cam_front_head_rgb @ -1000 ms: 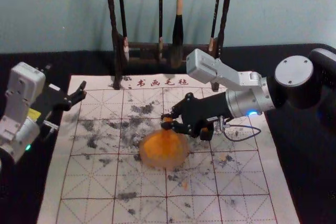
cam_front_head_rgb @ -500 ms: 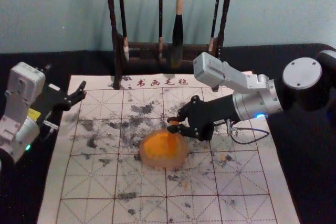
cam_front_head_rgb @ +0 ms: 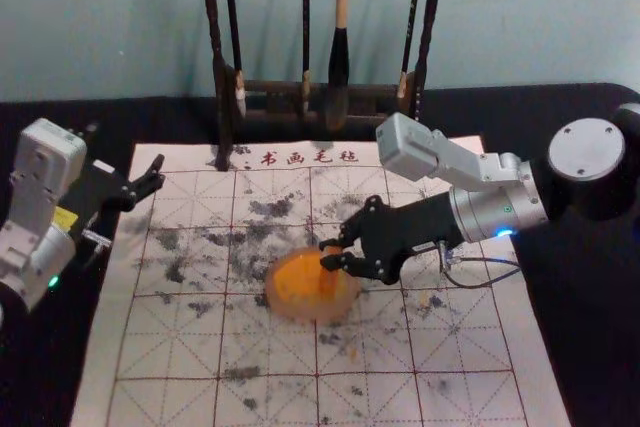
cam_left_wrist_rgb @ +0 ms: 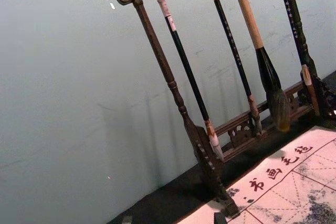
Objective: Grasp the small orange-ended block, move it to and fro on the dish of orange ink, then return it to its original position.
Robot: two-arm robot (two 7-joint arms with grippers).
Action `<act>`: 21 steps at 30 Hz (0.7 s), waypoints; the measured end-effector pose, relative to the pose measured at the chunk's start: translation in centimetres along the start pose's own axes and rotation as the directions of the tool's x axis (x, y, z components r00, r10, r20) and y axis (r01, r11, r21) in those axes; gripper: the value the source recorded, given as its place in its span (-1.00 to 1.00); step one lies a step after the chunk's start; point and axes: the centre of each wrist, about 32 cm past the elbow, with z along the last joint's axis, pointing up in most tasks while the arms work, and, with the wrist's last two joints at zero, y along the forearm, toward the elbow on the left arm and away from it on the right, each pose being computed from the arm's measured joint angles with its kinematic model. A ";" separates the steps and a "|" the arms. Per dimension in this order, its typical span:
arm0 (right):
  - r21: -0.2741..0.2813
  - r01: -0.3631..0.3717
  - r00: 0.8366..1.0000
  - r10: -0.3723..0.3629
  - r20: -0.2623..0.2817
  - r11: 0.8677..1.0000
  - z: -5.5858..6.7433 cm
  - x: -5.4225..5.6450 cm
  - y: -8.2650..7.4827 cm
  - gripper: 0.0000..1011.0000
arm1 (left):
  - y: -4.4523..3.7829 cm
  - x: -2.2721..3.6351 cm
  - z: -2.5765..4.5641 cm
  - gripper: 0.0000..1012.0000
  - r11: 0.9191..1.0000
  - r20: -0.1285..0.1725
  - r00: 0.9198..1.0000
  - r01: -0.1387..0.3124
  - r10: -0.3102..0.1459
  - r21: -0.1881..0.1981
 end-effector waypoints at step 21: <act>0.028 -0.044 0.999 0.043 0.017 0.999 0.6 0.0 1.9 -0.73 | 0.00 0.00 0.00 0.98 1.000 0.000 1.000 0.000 0.000 0.000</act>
